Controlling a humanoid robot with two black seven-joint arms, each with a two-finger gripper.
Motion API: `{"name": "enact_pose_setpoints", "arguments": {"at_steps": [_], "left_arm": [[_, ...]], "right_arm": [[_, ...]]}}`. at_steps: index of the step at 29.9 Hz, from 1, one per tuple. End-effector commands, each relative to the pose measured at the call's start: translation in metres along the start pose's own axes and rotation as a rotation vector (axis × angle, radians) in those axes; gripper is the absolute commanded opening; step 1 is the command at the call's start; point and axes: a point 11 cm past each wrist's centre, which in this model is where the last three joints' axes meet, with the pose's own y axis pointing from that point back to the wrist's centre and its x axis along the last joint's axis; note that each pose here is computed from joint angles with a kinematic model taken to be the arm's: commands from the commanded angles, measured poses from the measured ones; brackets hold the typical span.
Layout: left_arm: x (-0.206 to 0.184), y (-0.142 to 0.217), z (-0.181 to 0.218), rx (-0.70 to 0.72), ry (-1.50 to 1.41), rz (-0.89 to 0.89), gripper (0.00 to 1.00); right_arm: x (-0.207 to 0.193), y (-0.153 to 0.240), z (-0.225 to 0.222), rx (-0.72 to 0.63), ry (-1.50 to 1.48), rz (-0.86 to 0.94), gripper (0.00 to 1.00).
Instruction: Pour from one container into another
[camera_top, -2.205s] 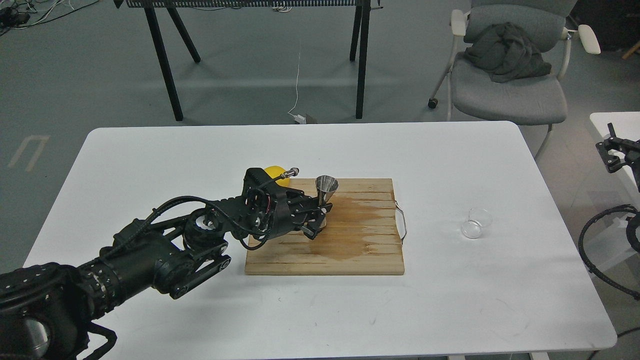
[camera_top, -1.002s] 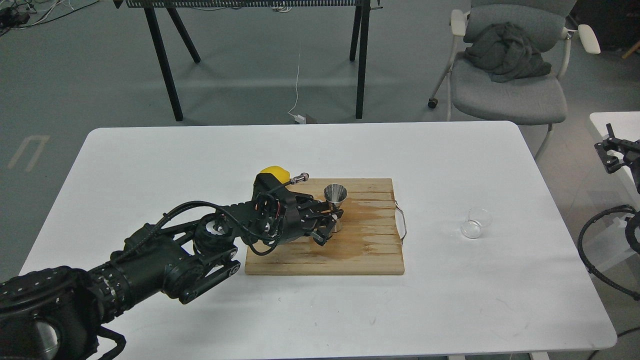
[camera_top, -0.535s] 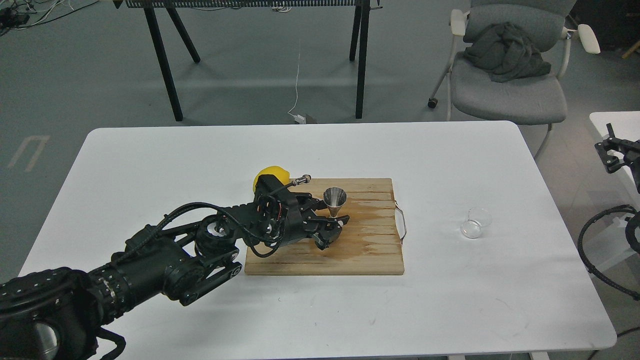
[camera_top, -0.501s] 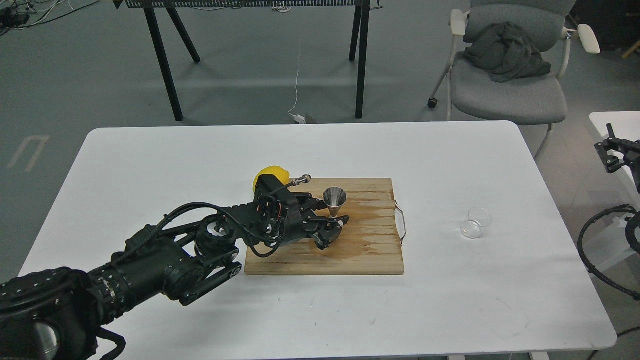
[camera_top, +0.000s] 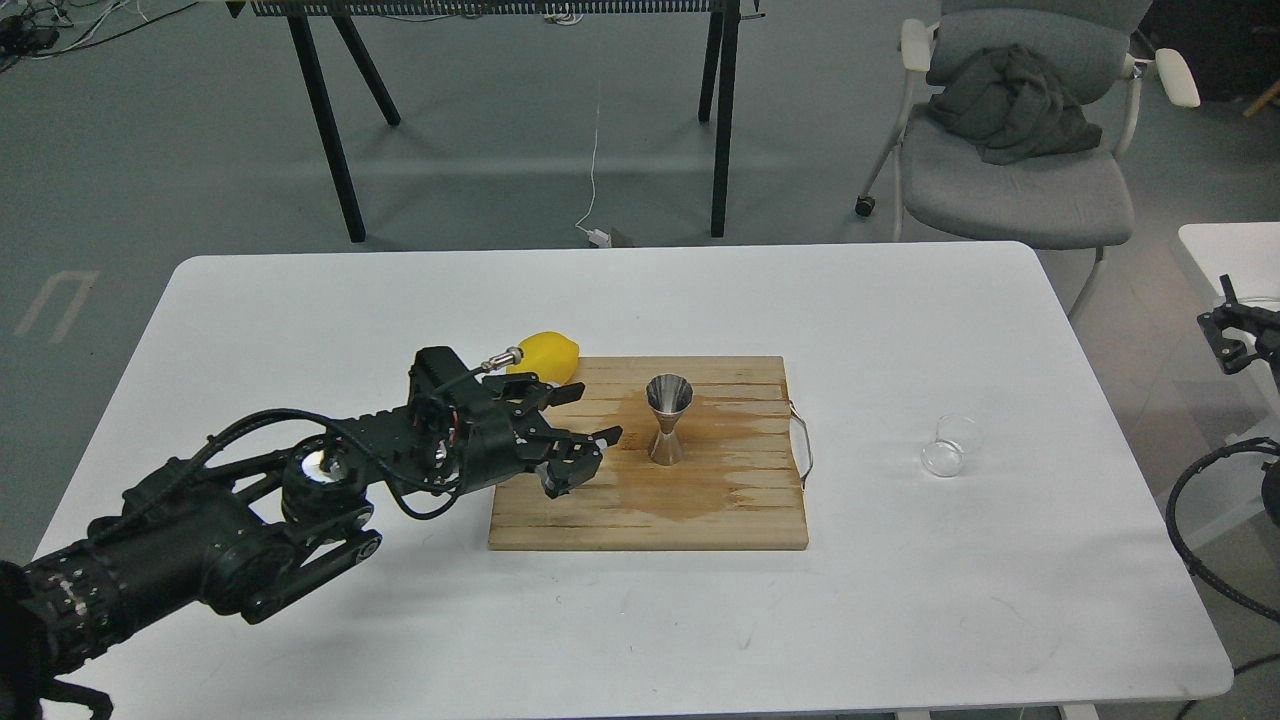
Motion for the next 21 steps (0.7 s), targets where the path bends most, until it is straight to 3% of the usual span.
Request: {"name": "enact_pose_setpoints", "arguments": {"at_steps": [1, 3, 11, 17, 21], "left_arm": [[0.018, 0.016, 0.001, -0.038, -0.046, 0.188, 0.91], [0.028, 0.018, -0.003, -0.045, -0.053, 0.229, 0.93], [0.098, 0.032, -0.061, 0.104, 0.378, 0.447, 0.94], [0.169, 0.048, -0.099, 0.035, 0.844, 0.622, 0.97], [0.194, 0.068, -0.124, -0.061, 1.157, 0.774, 0.99]], "right_arm": [[0.026, 0.017, -0.005, -0.008, 0.030, 0.053, 1.00], [0.039, 0.027, -0.007, -0.015, 0.044, 0.081, 1.00], [0.050, 0.054, -0.017, -0.055, 0.072, 0.058, 1.00], [0.041, 0.071, -0.012, -0.106, 0.069, 0.003, 1.00], [0.047, 0.085, -0.008, -0.127, 0.055, 0.007, 1.00]]}}
